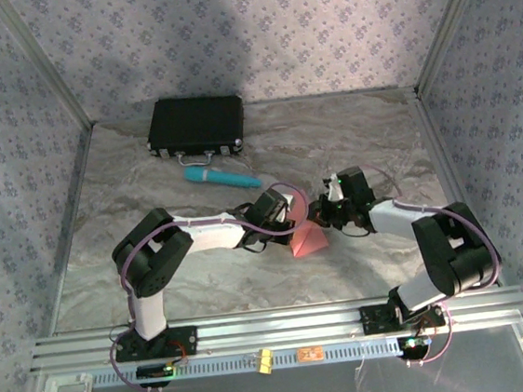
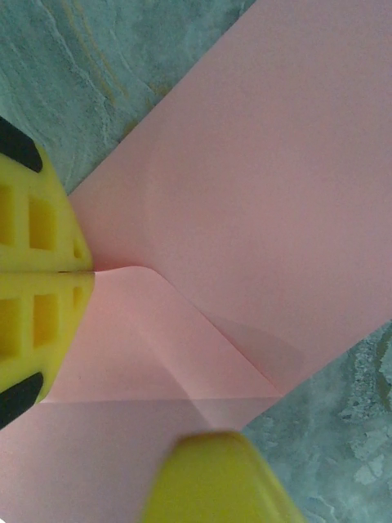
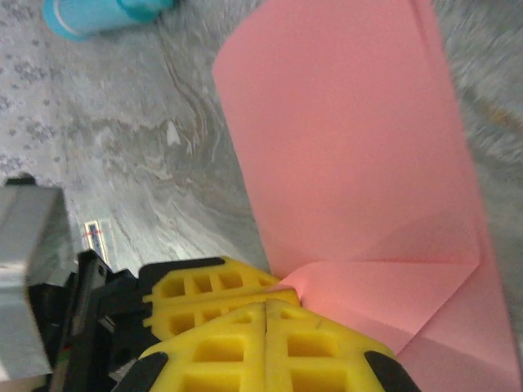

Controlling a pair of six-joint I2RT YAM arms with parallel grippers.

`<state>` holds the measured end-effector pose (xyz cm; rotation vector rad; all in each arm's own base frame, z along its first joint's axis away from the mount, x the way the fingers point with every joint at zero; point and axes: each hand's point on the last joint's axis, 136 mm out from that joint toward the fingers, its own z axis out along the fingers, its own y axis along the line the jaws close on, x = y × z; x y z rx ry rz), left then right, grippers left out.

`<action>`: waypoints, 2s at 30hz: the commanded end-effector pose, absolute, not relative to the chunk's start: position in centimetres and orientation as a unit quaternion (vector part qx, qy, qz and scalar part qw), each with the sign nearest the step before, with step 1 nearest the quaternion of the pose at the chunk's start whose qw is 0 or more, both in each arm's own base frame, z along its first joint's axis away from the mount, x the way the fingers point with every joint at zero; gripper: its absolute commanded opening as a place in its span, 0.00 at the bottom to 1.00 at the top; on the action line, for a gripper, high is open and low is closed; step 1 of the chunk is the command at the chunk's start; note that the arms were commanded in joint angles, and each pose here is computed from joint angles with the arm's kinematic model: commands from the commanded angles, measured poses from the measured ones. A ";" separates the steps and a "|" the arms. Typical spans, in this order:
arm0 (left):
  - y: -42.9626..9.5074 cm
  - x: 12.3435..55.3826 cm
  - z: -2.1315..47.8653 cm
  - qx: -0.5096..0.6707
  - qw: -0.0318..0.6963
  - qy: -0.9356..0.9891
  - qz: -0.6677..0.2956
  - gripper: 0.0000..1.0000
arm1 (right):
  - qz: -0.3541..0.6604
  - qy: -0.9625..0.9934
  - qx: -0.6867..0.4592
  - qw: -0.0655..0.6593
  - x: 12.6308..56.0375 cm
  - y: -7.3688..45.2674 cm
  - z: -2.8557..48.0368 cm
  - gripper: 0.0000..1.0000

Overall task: Fold a paper plane with a square sheet of paper (pick it up from the middle)
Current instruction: Fold the triangle a second time at the center of the table.

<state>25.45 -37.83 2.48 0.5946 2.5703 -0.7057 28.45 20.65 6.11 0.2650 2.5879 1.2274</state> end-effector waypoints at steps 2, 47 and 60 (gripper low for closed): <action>-36.4 24.5 0.2 0.219 0.170 0.935 -0.222 0.00 | 0.419 0.899 0.082 0.101 27.5 21.5 5.0 0.04; -39.8 23.3 6.8 0.134 0.073 0.920 -0.362 0.00 | 0.366 0.910 0.177 0.080 25.7 19.9 -1.4 0.01; -40.4 22.7 4.3 0.138 0.032 0.923 -0.357 0.00 | 0.364 0.911 0.177 0.078 25.8 19.9 -1.5 0.01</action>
